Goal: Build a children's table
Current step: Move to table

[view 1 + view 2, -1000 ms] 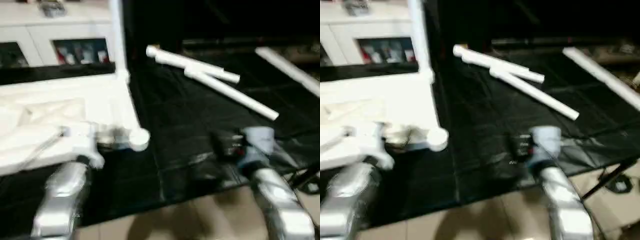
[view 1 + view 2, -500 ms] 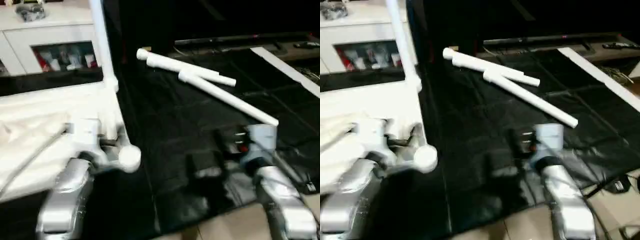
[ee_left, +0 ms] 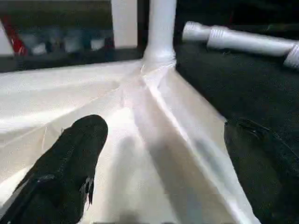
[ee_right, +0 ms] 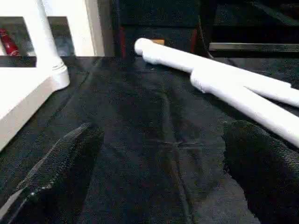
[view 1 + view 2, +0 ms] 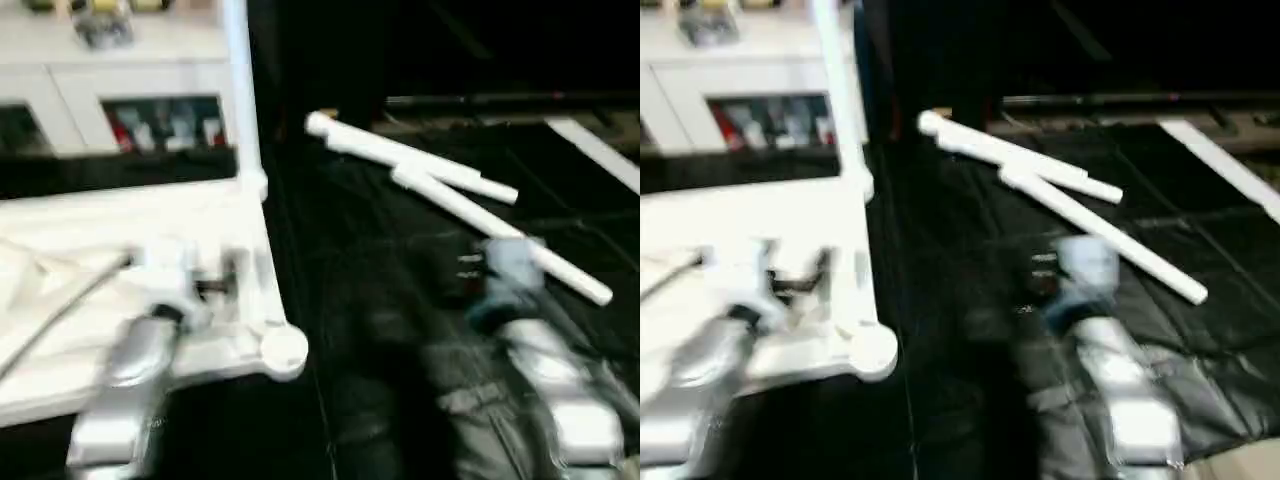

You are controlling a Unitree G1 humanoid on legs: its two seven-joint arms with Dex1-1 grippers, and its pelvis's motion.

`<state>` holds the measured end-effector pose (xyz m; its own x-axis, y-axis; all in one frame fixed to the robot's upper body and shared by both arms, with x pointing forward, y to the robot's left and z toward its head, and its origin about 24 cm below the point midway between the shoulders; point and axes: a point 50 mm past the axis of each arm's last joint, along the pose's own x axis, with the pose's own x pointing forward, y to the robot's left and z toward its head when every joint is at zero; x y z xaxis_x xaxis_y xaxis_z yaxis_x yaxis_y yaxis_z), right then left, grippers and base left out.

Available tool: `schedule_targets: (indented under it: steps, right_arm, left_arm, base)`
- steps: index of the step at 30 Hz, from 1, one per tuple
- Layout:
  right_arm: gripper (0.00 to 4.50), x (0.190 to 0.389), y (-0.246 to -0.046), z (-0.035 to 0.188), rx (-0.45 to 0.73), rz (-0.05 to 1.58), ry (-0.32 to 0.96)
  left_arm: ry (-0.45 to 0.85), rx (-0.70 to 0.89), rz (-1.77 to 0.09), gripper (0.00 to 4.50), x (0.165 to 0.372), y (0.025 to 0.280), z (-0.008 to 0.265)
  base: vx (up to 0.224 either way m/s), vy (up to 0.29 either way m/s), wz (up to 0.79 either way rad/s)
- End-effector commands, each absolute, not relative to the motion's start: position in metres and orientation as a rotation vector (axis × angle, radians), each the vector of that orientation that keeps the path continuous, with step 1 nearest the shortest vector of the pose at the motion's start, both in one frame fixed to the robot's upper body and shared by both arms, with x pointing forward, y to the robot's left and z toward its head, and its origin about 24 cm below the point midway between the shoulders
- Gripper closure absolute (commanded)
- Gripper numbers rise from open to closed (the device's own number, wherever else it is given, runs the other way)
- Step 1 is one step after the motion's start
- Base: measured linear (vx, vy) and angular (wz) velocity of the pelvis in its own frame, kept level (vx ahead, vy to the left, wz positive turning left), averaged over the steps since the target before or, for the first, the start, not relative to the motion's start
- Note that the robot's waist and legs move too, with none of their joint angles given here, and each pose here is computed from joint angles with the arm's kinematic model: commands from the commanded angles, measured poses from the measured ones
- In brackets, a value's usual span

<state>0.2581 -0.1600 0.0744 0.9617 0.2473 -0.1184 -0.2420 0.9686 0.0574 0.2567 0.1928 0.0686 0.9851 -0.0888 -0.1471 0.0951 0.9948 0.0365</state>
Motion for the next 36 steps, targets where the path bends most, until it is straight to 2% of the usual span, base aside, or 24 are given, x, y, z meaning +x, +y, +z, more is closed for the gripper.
schedule_targets:
  steps: [1, 6, 22, 36]
  right_arm:
    - [0.0, 0.258, -0.1684, 0.0724, 0.033, 0.237, 0.15]
    - [0.0, 0.2597, -0.1664, 0.0723, 0.015, 0.241, 0.151]
    - [0.0, 0.2597, -0.1699, 0.0709, -0.007, 0.223, 0.16]
    - [0.0, 0.2608, -0.1682, 0.0707, -0.013, 0.233, 0.165]
  left_arm:
    - [0.141, 0.048, -0.14, 0.04, 0.2569, 0.1835, 0.0693]
    - [0.134, 0.078, -0.146, 0.04, 0.2595, 0.1814, 0.0711]
    - [0.135, 0.09, -0.16, 0.04, 0.2616, 0.1801, 0.0726]
    - [0.131, 0.1, -0.168, 0.04, 0.2636, 0.1791, 0.0742]
  base:
    - [-0.098, 0.076, 0.0]
    - [-0.035, -0.018, 0.16]
    - [-0.049, -0.073, 0.59]
    - [-0.05, -0.16, 0.03]
